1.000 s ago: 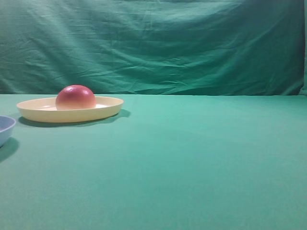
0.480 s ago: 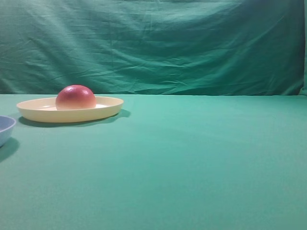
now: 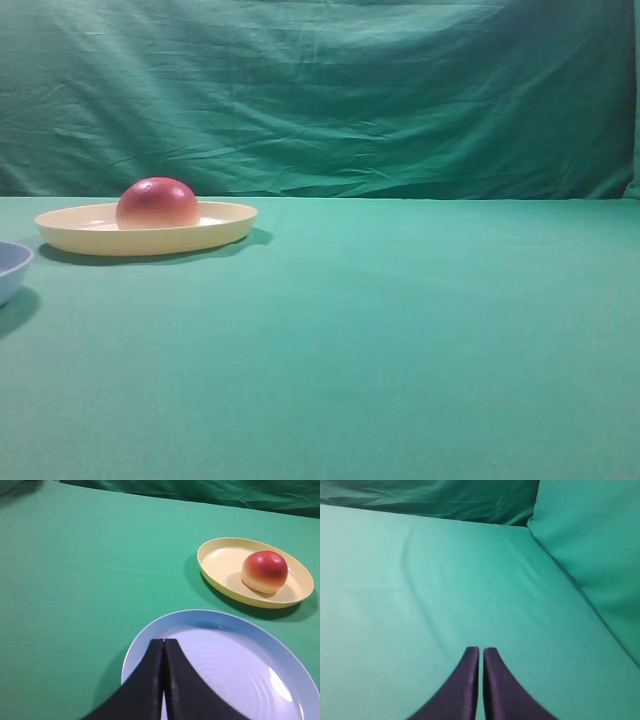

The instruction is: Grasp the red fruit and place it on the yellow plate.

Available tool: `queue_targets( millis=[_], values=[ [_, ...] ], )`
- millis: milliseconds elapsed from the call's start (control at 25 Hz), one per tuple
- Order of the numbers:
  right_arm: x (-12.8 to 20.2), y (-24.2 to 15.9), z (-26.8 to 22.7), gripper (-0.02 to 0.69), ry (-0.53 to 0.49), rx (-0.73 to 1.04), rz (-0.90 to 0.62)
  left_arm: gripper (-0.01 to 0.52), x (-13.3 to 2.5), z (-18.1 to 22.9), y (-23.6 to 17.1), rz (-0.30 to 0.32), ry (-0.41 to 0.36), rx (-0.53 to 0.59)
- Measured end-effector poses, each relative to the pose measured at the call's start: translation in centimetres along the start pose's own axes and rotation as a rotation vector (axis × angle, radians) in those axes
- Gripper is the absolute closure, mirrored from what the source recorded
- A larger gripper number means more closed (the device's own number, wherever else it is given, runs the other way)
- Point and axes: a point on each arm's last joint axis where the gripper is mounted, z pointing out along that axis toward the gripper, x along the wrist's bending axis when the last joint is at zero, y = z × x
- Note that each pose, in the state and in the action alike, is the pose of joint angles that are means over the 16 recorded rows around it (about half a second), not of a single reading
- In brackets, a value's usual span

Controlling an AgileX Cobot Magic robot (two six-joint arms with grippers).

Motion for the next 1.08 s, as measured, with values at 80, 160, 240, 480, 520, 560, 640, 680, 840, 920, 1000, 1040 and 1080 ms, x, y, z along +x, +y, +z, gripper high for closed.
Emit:
queue_targets(
  millis=[80,160,240,480,520,560,640,680,840,920,1000,1040,1080],
  values=[
    [0.00,-0.05,0.00,0.665,0.000,0.005,0.000,0.514,0.00,0.00,0.00,0.000,0.000,0.000],
    [0.00,-0.09,0.00,0.665,0.000,0.010,-0.001,0.514,0.00,0.00,0.00,0.000,0.000,0.000],
    [0.00,-0.12,0.00,0.665,0.000,0.014,-0.001,0.514,0.00,0.00,0.00,0.000,0.000,0.000],
    [-0.01,-0.18,0.00,0.665,-0.001,0.019,-0.003,0.514,0.00,0.00,0.00,0.000,0.000,0.000],
    [-0.01,-0.18,0.00,0.665,-0.001,0.019,-0.003,0.514,0.00,0.00,0.00,0.000,0.000,0.000],
    [-0.01,-0.18,0.00,0.665,-0.001,0.019,-0.003,0.514,0.00,0.00,0.00,0.000,0.000,0.000],
    [-0.01,-0.18,0.00,0.665,-0.001,0.019,-0.003,0.514,0.00,0.00,0.00,0.000,0.000,0.000],
    [-0.01,-0.18,0.00,0.665,-0.001,0.019,-0.003,0.514,0.00,0.00,0.00,0.000,0.000,0.000],
    [-0.01,-0.18,0.00,0.665,-0.001,0.020,-0.003,0.514,0.00,0.00,0.00,0.000,0.000,0.000],
    [-0.01,-0.18,0.00,0.665,-0.001,0.020,-0.003,0.514,0.00,0.00,0.00,0.000,0.000,0.000],
    [-0.01,-0.18,0.00,0.665,-0.001,0.020,-0.003,0.514,0.00,0.00,0.00,0.000,0.000,0.000],
    [-0.01,-0.18,0.00,0.665,-0.001,0.020,-0.003,0.514,0.00,0.00,0.00,0.000,0.000,0.000],
    [-0.01,-0.18,0.00,0.665,-0.001,0.020,-0.003,0.514,0.00,0.00,0.00,0.000,0.000,0.000]
  ],
)
